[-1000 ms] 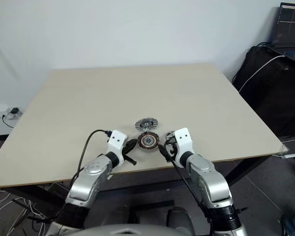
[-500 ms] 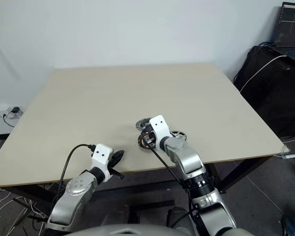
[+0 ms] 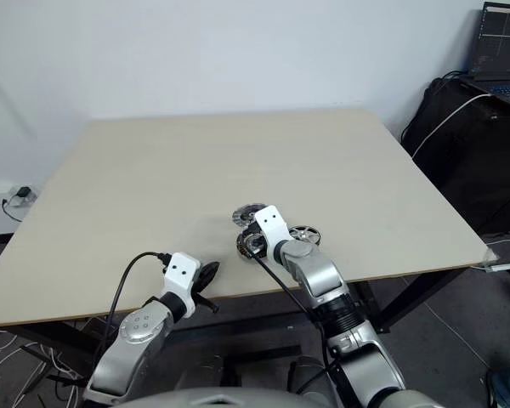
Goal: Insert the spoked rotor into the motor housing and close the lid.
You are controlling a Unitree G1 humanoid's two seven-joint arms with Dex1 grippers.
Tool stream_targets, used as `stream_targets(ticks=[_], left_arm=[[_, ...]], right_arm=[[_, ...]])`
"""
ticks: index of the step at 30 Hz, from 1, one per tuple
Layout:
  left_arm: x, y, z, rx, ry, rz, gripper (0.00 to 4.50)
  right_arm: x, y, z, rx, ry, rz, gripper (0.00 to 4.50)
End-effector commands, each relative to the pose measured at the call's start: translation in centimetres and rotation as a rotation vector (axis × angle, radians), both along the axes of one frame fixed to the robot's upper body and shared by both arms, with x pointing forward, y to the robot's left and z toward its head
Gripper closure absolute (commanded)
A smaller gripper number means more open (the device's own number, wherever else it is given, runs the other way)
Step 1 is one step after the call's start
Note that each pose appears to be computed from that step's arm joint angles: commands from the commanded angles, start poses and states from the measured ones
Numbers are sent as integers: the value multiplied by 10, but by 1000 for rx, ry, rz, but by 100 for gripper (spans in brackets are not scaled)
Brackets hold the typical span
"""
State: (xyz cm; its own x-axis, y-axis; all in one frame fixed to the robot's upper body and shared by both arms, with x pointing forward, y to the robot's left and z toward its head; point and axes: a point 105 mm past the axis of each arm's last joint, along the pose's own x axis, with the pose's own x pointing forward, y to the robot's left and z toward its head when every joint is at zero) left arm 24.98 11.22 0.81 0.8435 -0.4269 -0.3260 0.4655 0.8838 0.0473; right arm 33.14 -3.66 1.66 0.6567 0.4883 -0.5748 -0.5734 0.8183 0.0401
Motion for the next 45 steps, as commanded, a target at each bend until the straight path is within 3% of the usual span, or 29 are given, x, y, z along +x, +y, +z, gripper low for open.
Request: stream_targets(ticks=[1, 23, 31, 40, 45], left_arm=[[5, -4, 14, -22, -56, -8, 450], [6, -7, 8, -30, -37, -4, 450], [5, -7, 9, -33, -40, 1, 450], [3, -9, 6, -37, -20, -16, 450], [2, -10, 4, -36, -12, -32, 450]], right_arm=[[8, 5, 14, 19, -55, 8, 449], [15, 17, 10, 32, -70, 40, 449], [16, -30, 51, 143, -218, -29, 449], [0, -119, 38, 91, -171, -281, 449], [-7, -140, 29, 152, -114, -427, 321]])
